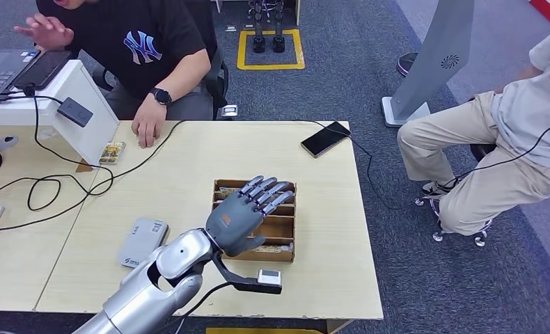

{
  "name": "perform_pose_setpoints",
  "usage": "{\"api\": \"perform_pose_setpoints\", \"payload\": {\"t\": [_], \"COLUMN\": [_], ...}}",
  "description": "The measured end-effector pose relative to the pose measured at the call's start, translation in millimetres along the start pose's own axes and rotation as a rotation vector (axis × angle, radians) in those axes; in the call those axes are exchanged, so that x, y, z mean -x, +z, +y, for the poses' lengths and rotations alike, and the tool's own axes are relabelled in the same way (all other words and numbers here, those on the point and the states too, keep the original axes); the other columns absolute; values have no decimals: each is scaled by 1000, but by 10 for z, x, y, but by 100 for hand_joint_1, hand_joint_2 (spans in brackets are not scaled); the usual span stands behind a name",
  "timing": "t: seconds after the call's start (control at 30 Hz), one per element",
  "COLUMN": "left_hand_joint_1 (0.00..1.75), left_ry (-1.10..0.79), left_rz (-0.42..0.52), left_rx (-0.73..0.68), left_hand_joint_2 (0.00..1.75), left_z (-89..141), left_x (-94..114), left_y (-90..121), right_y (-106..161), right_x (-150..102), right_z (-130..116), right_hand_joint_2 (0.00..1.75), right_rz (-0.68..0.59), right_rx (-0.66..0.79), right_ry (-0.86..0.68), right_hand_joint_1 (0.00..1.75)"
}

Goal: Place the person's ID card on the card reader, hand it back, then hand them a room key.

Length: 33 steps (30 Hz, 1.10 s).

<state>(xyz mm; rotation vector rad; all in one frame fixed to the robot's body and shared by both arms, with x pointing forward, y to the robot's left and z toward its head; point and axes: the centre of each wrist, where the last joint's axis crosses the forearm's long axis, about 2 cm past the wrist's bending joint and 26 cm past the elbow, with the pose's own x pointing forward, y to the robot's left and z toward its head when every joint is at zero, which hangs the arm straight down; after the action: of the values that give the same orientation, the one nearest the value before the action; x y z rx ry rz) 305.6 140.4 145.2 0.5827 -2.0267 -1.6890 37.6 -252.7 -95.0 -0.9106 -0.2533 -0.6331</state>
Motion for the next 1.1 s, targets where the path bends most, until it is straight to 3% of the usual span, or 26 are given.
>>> {"api": "perform_pose_setpoints", "payload": {"t": [0.3, 0.77, 1.1], "left_hand_joint_1": [0, 0, 0], "left_ry": [36, 517, 605], "left_rz": [19, -330, -417], "left_rx": [-11, -204, -176], "left_hand_joint_2": [175, 175, 175], "left_z": [-39, 121, 157], "left_x": [54, -371, -445], "left_y": [46, 113, 144], "right_y": [-1, -4, -8], "right_x": [2, 6, 4], "right_z": [-3, -7, -10], "right_hand_joint_2": [175, 175, 175], "right_rz": [-7, 27, 30], "right_rx": [-6, 16, 18], "right_ry": [17, -33, -34], "right_hand_joint_1": [0, 0, 0]}}
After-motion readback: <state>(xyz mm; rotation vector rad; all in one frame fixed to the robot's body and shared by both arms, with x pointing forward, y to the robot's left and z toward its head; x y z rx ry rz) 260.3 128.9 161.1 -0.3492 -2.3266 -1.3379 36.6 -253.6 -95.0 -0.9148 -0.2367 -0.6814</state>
